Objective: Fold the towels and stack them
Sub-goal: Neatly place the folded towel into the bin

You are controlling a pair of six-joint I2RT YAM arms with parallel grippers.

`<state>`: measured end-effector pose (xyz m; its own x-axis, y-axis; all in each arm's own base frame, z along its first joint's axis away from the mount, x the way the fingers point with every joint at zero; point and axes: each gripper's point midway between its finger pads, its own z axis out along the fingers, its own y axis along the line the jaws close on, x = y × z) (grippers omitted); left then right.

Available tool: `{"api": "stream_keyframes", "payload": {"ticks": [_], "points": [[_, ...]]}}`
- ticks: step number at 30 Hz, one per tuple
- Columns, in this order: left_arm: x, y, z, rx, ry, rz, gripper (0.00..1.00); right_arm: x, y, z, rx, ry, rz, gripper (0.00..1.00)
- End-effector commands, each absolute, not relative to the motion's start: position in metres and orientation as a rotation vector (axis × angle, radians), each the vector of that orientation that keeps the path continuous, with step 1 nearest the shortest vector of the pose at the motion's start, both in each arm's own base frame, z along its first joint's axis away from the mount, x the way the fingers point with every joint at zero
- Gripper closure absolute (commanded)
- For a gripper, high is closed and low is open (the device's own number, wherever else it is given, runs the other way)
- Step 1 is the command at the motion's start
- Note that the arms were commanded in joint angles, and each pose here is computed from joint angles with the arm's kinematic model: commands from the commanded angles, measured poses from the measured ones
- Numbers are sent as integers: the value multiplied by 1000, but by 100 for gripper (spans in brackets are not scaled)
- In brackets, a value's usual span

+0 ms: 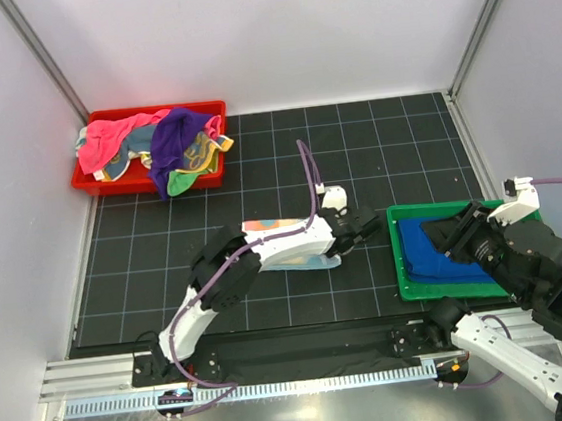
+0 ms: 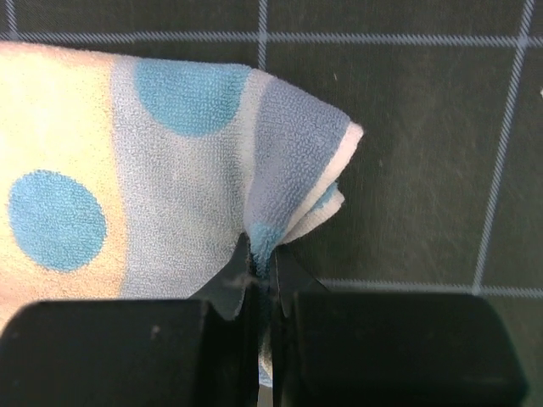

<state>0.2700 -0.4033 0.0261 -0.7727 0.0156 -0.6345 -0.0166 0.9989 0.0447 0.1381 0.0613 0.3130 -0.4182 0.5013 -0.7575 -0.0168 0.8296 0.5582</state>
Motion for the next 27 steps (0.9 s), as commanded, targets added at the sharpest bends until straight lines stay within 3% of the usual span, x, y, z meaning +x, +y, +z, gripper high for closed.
{"api": "stream_keyframes", "payload": {"ticks": [1, 9, 27], "points": [[257, -427, 64, -4, 2473, -196, 100, 139, 54, 326, 350, 1907, 559, 59], [242, -460, 118, -30, 2435, -476, 100, 136, 45, 339, 353, 1882, 534, 59], [200, -627, 193, 30, 2309, -1057, 100, 93, 5, 369, 383, 1763, 562, 59]]}}
